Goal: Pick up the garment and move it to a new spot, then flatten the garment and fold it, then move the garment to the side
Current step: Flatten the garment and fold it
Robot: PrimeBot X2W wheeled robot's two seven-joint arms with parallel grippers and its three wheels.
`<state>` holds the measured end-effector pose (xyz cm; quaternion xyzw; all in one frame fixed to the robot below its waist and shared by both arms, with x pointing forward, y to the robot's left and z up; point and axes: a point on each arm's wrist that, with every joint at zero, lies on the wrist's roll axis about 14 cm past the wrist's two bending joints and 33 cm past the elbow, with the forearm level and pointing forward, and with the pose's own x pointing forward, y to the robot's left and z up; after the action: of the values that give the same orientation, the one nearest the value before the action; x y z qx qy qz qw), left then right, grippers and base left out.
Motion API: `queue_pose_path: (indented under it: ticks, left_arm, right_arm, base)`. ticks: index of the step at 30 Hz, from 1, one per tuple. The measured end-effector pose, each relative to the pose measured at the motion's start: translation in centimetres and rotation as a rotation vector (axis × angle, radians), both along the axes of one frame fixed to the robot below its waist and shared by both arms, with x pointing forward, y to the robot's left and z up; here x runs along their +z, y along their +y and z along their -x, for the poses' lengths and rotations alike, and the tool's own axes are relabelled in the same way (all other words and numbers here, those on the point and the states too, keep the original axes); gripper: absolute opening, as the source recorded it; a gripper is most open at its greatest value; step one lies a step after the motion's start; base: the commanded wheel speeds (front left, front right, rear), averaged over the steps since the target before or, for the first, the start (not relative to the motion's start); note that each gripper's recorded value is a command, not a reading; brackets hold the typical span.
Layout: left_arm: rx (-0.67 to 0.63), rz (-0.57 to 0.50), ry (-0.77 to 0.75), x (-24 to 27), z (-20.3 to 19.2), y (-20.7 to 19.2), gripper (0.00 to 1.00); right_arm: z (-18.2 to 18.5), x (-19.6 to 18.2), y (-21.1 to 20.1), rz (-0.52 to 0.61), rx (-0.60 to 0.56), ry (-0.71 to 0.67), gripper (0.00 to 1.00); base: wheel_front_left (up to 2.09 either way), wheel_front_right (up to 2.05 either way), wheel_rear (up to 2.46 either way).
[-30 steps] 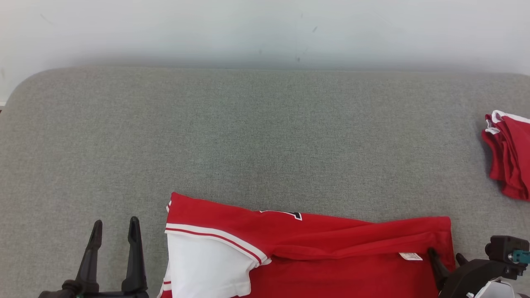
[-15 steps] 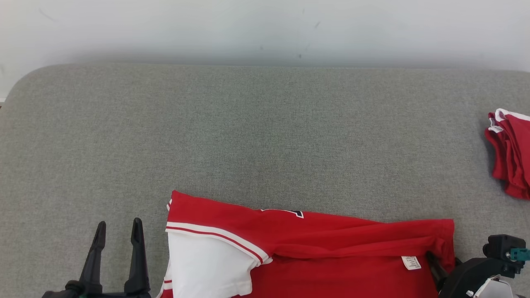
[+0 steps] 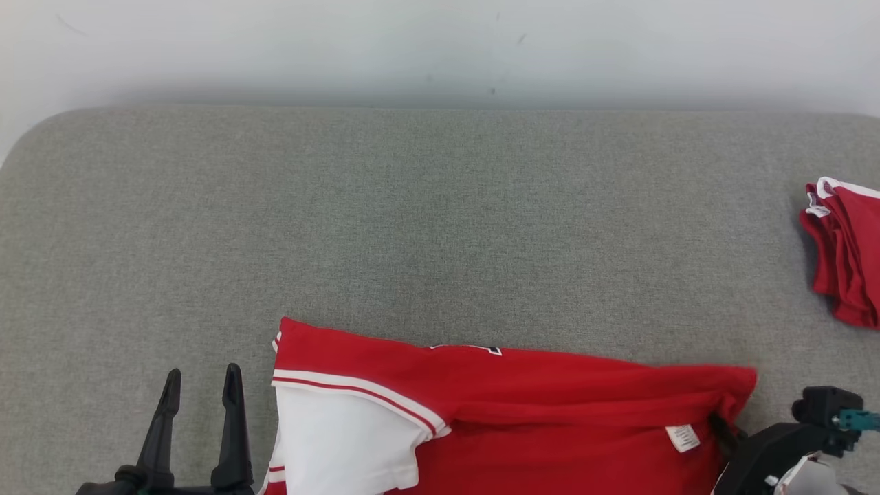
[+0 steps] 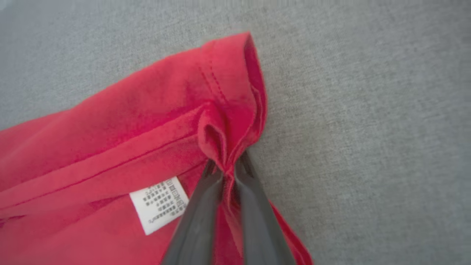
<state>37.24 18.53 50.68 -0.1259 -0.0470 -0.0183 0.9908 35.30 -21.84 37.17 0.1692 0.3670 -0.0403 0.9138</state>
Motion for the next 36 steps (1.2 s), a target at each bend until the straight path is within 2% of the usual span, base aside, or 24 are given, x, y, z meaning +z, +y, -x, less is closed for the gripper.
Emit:
queue_pose_path:
  ticks: [3, 15, 20, 24, 27, 36]
  left_arm:
    - [-0.006, 0.001, 0.000, 0.0, -0.1, -0.1, 1.00]
    - [-0.050, 0.006, 0.007, -0.4, -0.6, -1.5, 1.00]
    - [-0.066, 0.005, 0.009, -0.4, -0.6, -1.9, 1.00]
    - [-0.078, 0.007, 0.010, -0.4, -0.6, -2.3, 1.00]
    - [-0.085, 0.008, 0.010, -0.5, -0.6, -2.5, 1.00]
    - [-0.090, 0.019, 0.015, -0.6, -0.3, -2.7, 1.00]
  right_arm:
    - [-0.3, 0.5, -1.4, 0.014, -0.048, -0.028, 0.00]
    - [1.7, 4.4, -12.9, 0.181, -0.390, -0.156, 0.00]
    - [2.6, 5.9, -15.0, 0.232, -0.439, -0.158, 0.00]
    - [1.5, 5.7, -12.0, 0.143, -0.349, -0.146, 0.00]
    - [0.2, 5.3, -7.3, -0.032, -0.245, -0.155, 0.00]
    - [-0.8, 4.9, 5.3, -0.254, 0.083, -0.148, 0.00]
  base:
    - [0.00, 0.00, 0.00]
    - [0.00, 0.00, 0.00]
    - [0.00, 0.00, 0.00]
    - [0.00, 0.00, 0.00]
    - [0.00, 0.00, 0.00]
    - [0.00, 0.00, 0.00]
